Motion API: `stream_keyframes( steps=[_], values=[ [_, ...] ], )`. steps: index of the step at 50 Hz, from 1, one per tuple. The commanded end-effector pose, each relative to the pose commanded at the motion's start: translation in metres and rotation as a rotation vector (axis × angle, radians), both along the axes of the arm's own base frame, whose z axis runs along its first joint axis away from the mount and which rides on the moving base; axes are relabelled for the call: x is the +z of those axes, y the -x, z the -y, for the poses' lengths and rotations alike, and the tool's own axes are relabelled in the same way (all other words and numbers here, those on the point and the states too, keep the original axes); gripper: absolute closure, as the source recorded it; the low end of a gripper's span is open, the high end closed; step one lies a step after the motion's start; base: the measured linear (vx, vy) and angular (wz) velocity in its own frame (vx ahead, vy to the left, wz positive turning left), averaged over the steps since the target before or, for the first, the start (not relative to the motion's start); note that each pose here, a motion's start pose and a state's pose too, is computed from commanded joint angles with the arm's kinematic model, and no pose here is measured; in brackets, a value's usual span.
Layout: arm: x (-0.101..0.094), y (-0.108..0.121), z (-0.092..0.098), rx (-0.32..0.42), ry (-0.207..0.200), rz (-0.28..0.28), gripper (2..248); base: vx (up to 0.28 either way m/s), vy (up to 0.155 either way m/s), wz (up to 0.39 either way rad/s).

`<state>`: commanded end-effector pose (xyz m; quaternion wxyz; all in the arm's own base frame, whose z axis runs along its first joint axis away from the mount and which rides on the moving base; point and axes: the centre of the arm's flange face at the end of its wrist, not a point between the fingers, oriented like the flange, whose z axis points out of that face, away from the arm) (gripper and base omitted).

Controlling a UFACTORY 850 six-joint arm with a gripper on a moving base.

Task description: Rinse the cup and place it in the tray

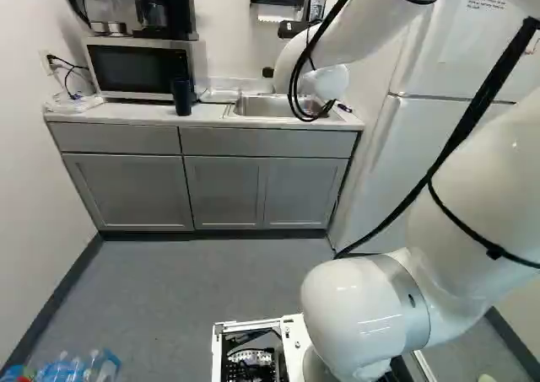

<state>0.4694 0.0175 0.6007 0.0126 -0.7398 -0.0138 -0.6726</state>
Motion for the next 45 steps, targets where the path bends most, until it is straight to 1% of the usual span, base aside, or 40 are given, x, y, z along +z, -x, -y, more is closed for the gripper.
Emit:
stream_keyframes(
  steps=[45],
  values=[
    [0.045,-0.03,-0.006,0.01,-0.002,0.041,3,0.0,0.0,0.0]
  ],
)
